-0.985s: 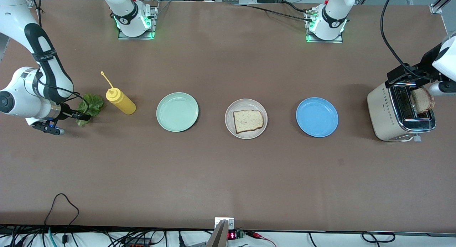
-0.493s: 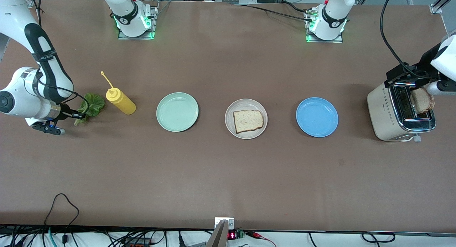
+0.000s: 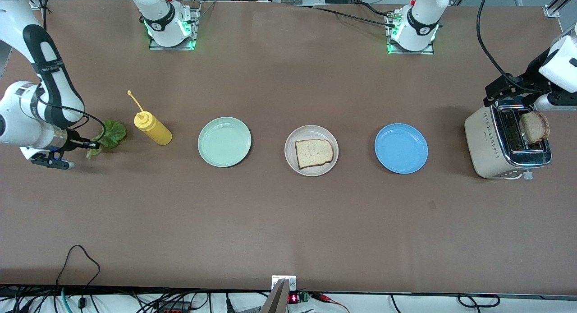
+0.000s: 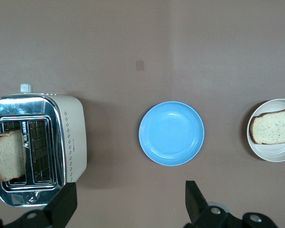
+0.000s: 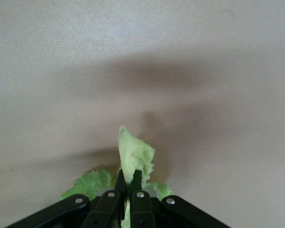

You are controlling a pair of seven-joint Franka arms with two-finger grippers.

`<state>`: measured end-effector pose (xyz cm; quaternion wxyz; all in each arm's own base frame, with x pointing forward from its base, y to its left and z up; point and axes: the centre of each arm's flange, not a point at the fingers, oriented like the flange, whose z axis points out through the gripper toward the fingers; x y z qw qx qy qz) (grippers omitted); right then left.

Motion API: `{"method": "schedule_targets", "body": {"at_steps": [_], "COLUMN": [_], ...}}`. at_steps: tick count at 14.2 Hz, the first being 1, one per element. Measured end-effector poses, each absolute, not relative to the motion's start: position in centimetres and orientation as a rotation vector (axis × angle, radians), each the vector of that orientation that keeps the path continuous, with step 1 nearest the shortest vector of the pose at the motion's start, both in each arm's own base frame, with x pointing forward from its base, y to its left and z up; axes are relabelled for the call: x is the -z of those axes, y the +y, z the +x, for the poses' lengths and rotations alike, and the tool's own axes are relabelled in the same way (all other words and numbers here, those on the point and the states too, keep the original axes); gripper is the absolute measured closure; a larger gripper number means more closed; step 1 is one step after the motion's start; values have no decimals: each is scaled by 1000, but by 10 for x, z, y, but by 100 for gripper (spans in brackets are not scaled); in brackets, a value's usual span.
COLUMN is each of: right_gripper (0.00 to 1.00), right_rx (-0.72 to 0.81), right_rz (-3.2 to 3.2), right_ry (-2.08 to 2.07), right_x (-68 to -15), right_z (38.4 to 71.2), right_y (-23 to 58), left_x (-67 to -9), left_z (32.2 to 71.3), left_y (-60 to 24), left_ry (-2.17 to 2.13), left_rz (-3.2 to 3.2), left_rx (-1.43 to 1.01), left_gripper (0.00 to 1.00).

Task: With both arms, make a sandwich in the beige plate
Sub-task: 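Lift the lettuce leaf and carry it toward the beige plate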

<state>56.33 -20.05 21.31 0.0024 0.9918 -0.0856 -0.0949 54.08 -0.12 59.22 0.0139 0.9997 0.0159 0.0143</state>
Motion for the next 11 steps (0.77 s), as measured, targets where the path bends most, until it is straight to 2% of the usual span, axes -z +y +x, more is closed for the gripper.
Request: {"method": "schedule_targets", "body": {"at_steps": [4, 11], "right_gripper": [94, 94], "right_rx": [383, 542], "right_rz": [3097, 3103], "right_ry": [-287, -308], "right_x": [-267, -413], "right_z": [563, 548], "right_y": [-209, -247], "left_x": [-599, -602], "left_z": [543, 543], "left_y": [-2, -4], "left_ry": [69, 67], "left_rz": [3111, 3106], "left_rx": [-83, -85], "left_gripper": [0, 0]}}
